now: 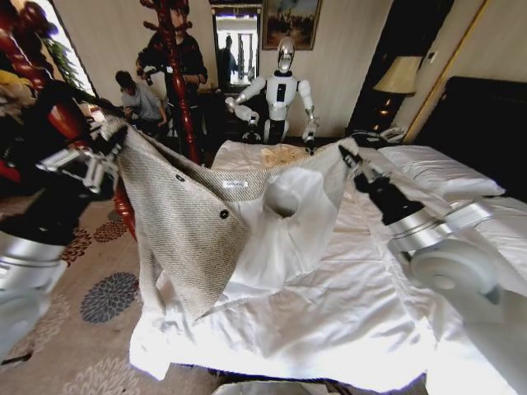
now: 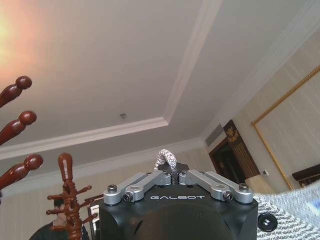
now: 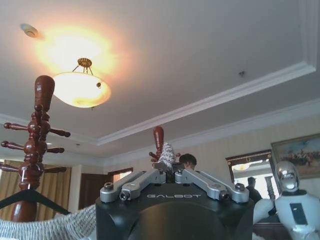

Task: Pick up the clothes from the bed and hang them on the clothes hanger.

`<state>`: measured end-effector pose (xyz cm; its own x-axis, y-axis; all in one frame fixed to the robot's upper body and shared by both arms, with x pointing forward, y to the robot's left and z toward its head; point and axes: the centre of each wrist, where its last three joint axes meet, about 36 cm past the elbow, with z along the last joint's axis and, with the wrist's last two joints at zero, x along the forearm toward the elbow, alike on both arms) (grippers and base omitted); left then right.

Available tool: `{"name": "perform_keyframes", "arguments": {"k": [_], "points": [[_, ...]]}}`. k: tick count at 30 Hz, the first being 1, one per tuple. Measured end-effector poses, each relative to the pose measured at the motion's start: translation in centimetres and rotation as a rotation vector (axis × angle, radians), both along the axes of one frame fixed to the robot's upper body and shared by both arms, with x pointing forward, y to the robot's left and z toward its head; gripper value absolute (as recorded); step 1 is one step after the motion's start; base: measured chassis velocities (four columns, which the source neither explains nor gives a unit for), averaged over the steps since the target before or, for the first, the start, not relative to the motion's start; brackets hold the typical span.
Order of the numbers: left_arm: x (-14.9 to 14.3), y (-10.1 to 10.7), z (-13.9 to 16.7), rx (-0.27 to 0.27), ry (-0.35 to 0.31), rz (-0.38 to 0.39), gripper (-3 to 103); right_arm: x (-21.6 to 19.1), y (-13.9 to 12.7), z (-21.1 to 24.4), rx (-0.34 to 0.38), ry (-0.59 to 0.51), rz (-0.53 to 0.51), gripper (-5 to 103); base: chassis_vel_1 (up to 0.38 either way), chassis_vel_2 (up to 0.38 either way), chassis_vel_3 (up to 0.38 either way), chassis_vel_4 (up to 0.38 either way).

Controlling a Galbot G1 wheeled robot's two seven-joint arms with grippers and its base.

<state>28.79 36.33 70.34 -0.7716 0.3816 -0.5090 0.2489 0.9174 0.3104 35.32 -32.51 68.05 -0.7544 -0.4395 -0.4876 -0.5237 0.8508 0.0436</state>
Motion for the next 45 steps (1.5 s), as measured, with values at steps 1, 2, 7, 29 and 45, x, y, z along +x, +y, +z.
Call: {"name": "perform_keyframes", "arguments": {"k": [1, 2, 7, 29, 45], "points": [[0.2, 0.1, -0.6, -0.001, 0.015, 0.006, 2, 0.1, -0.2, -0.4, -0.016, 0.020, -0.033, 3, 0.000, 0.000, 0.000, 0.000], [0.2, 0.1, -0.6, -0.001, 0.015, 0.006, 2, 0.1, -0.2, -0.4, -0.016, 0.020, -0.033, 3, 0.000, 0.000, 0.000, 0.000], [1.4, -0.7, -5.7, 0.009, 0.119, 0.020, 2, -0.4, 0.4, -3.9, -0.112, 0.192, -0.197, 3, 0.000, 0.000, 0.000, 0.000], [3.7, -1.9, -16.2, -0.010, 0.349, 0.109, 2, -3.7, 2.8, -8.5, -0.079, 0.314, -0.100, 3, 0.000, 0.000, 0.000, 0.000], [3.5, -2.2, -15.6, -0.034, 0.435, 0.264, 31, -2.7, 2.4, -9.9, -0.017, 0.298, -0.033, 3, 0.000, 0.000, 0.000, 0.000]]}}
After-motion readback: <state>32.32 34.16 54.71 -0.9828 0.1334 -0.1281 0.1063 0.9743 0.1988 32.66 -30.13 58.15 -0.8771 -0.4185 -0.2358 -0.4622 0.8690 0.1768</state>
